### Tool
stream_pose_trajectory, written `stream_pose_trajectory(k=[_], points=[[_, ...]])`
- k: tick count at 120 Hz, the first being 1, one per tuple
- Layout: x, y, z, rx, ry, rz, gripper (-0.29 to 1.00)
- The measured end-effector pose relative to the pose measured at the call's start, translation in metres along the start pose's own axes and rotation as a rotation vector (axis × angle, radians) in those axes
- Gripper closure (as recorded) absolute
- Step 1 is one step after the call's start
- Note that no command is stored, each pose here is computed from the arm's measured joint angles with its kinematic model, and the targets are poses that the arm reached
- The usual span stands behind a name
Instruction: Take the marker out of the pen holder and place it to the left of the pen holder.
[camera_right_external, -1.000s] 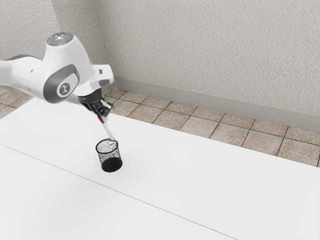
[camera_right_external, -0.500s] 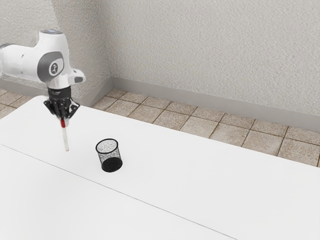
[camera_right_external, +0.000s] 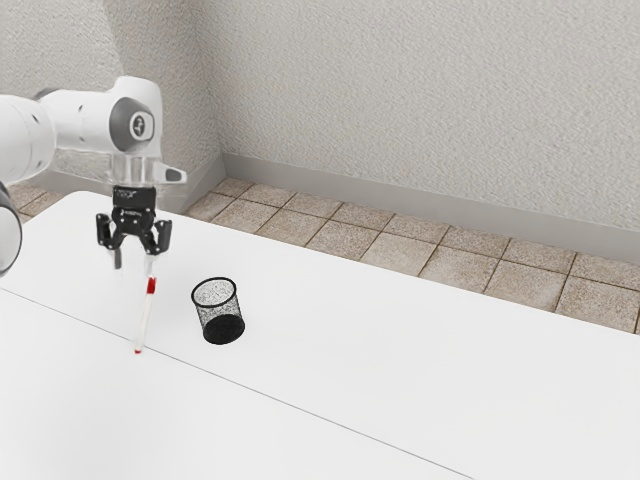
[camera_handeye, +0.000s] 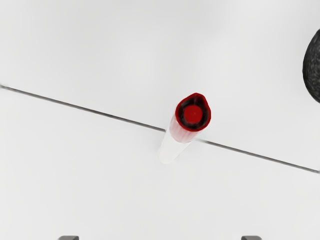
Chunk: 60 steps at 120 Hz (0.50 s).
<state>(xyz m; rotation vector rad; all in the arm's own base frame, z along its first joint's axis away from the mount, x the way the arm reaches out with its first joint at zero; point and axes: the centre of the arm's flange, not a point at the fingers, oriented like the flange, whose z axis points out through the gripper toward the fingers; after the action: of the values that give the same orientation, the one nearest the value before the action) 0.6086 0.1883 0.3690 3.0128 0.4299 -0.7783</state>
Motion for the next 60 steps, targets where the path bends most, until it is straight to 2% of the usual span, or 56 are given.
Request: stream_pose_trajectory(k=[4,8,20,27,40,60], points=[[-0.004,-0.001,-0.016,0.001,0.029,0.003,0.25],[-0.024,-0.002,-0.051,-0.001,0.094,0.007,0.21],[-0.163,0.044,-0.195,-0.006,0.51,0.11,0.13],[-0.222,0.071,-0.234,-0.001,0.644,0.156,0.1],[-0.272,0.105,-0.255,0.033,0.728,0.204,0.06],[-0.296,0.108,-0.256,0.086,0.748,0.149,0.03]])
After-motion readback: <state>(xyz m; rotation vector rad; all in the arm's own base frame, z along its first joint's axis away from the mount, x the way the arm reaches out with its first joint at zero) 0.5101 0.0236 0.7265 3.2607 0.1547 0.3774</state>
